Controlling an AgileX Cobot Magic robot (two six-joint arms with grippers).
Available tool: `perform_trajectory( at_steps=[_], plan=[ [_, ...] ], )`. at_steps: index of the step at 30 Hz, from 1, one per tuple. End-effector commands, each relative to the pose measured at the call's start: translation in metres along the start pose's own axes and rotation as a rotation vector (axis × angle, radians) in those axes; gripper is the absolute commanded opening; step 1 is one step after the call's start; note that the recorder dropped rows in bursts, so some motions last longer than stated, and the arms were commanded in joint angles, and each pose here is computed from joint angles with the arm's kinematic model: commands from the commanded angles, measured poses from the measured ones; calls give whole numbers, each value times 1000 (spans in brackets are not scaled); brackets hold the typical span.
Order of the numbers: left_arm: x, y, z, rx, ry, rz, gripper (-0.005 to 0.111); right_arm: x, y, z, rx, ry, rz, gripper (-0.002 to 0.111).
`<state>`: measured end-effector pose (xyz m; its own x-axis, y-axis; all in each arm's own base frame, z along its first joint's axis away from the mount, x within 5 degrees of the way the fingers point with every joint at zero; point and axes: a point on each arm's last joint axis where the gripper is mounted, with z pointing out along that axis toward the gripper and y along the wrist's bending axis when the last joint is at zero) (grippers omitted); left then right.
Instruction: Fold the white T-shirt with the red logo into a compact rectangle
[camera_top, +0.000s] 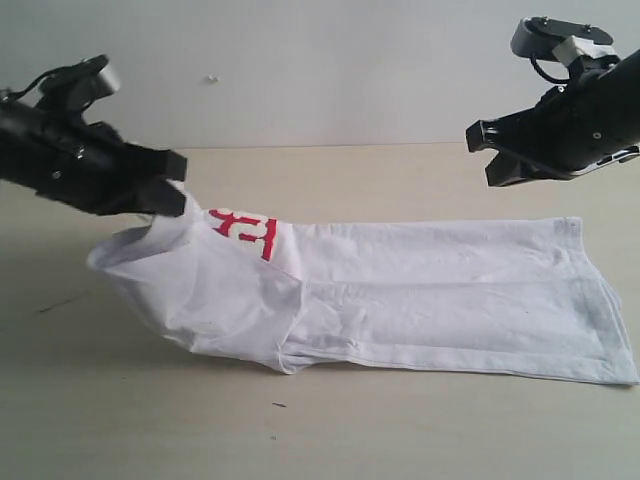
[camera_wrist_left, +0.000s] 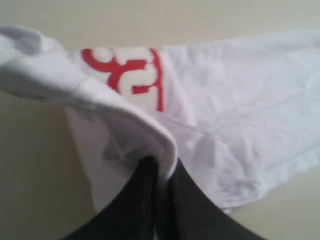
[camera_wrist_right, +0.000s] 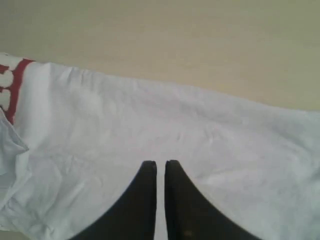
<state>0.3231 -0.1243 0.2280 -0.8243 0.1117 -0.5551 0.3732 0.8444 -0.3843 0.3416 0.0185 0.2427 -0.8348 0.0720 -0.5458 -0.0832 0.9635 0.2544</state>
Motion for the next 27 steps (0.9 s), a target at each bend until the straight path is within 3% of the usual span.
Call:
perform_trajectory(
  at_steps=[1,5,9,12,15,20,23,27],
  plan=[
    [-18,-72,2,134,-47,129,0,-5,2,-11,-6,-33,-9,8],
    [-24,-131,26,240,-30,248,0,-4,3,-11,-14,-32,1,18],
    [-13,-169,68,292,24,313,0,-5,3,-11,-16,-32,5,35],
    [-7,-186,98,301,35,339,3,-5,3,-11,-16,-32,5,44],
    [-10,-192,117,294,11,329,18,-5,3,-11,-16,-32,7,47],
    [-26,-192,112,295,-30,308,54,-5,3,-11,-16,-32,7,47],
    [-35,-185,100,267,-37,312,61,-4,3,-11,-18,-26,6,47],
    [-42,-172,86,235,0,326,62,-1,4,-9,-31,11,7,47]
  ],
)
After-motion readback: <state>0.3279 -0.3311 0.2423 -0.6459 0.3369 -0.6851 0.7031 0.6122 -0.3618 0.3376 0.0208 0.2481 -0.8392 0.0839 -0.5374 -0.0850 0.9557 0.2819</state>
